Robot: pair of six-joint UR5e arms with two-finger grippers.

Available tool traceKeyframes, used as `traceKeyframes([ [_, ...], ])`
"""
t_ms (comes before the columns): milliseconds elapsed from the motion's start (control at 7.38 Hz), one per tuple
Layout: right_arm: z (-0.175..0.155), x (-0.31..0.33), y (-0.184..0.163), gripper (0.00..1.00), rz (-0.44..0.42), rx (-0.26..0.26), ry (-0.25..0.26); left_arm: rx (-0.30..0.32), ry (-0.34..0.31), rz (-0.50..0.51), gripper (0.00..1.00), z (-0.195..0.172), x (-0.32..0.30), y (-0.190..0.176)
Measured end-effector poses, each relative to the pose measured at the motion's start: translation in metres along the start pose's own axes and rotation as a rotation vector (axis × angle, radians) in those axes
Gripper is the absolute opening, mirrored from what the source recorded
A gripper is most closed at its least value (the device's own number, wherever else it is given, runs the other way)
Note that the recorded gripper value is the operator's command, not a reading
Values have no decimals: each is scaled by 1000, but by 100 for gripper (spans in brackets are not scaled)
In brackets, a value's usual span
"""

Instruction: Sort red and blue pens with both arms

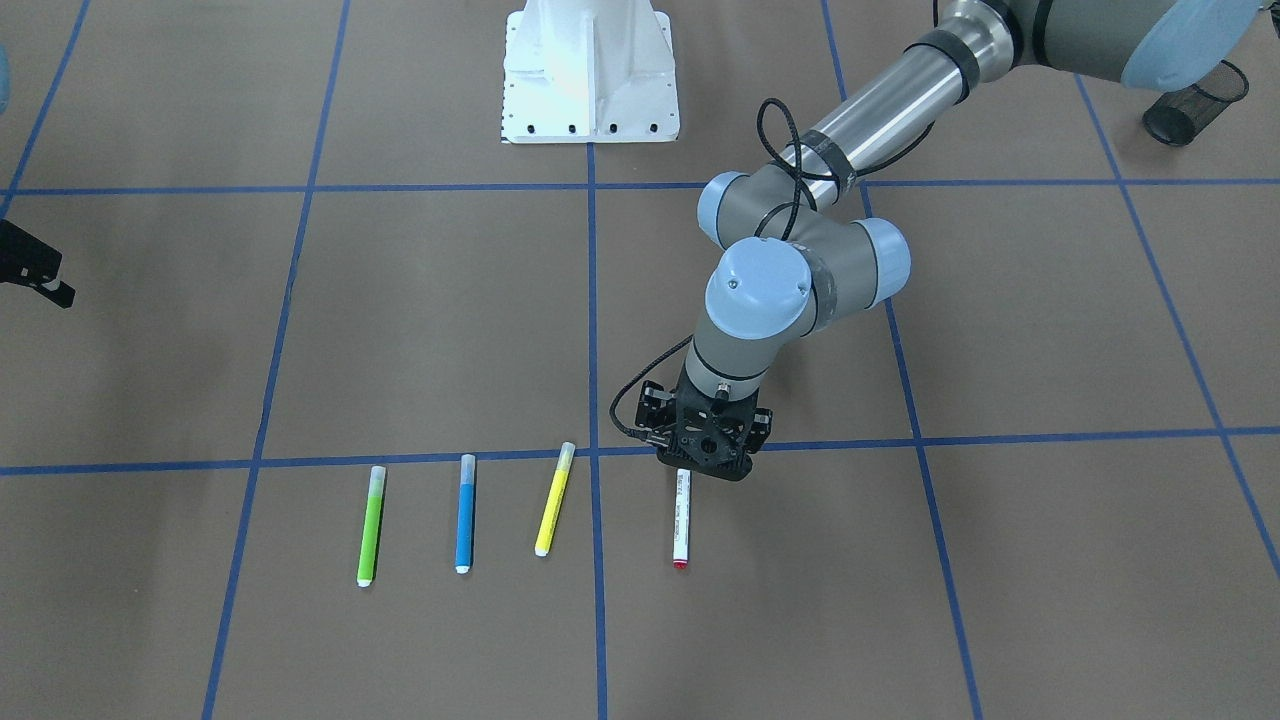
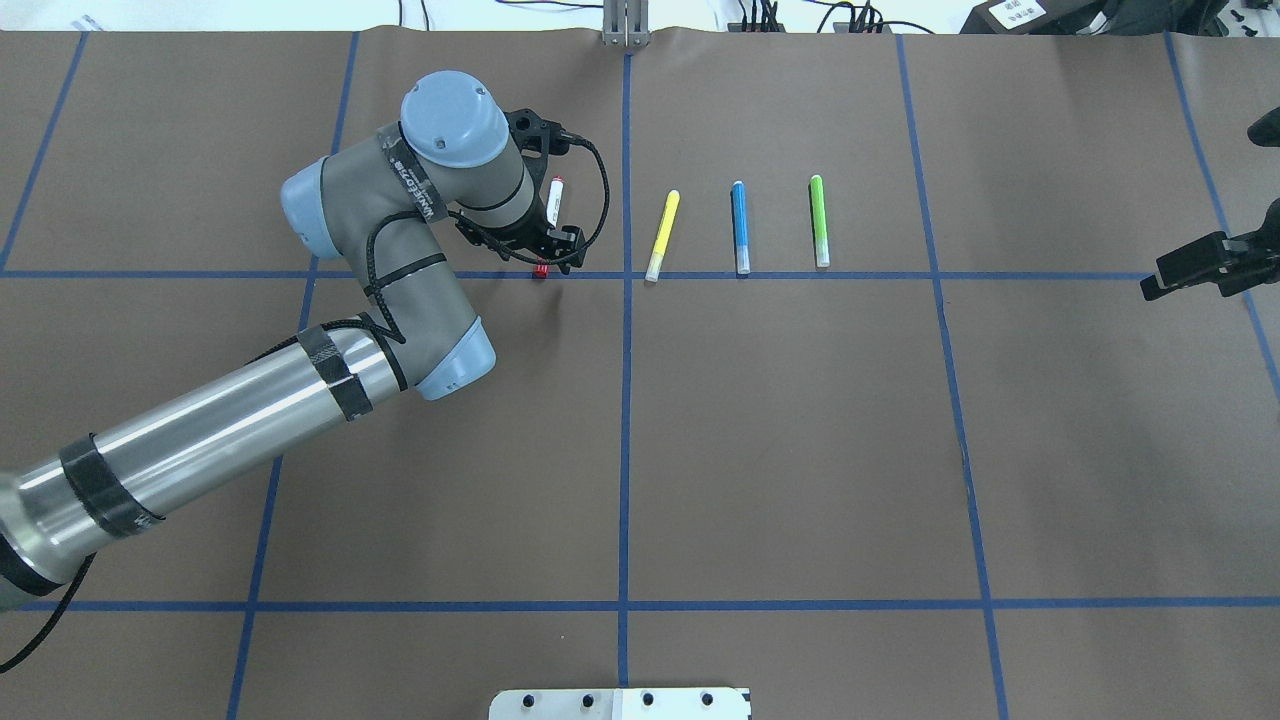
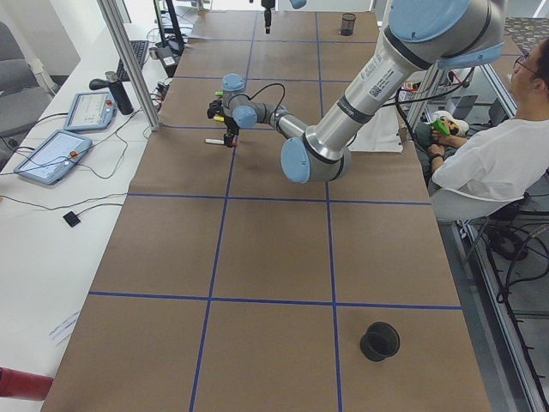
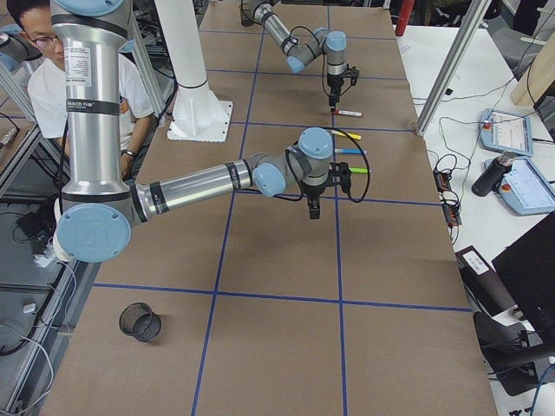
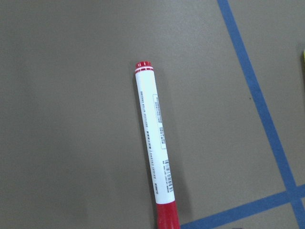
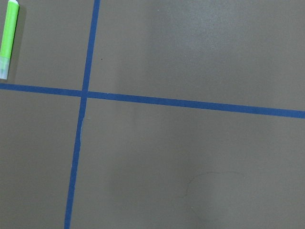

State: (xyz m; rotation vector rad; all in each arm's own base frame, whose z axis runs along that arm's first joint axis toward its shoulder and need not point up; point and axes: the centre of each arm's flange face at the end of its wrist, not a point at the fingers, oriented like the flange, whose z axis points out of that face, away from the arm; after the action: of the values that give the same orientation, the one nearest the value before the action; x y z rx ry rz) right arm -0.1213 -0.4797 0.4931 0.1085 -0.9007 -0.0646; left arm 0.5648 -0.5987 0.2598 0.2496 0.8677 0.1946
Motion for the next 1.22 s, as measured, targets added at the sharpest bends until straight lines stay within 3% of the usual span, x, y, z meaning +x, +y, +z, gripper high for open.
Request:
traceKeyframes([
  [542,10,2,1,99,2,-16,7,7,-21,-3,61,8,-2,0],
  [814,13,2,2,99,2,-23,9,3,-25,-3,43,12,-1,0],
  [949,16,1,2,99,1,-28,10,3,-26,-2,6,13,-1,-1],
  [1085,19,1,3,99,1,-34,11,3,-26,-3,0,13,0,-1],
  [1220,21,1,3,99,1,-37,12,4,-25,-7,0,12,1,-1],
])
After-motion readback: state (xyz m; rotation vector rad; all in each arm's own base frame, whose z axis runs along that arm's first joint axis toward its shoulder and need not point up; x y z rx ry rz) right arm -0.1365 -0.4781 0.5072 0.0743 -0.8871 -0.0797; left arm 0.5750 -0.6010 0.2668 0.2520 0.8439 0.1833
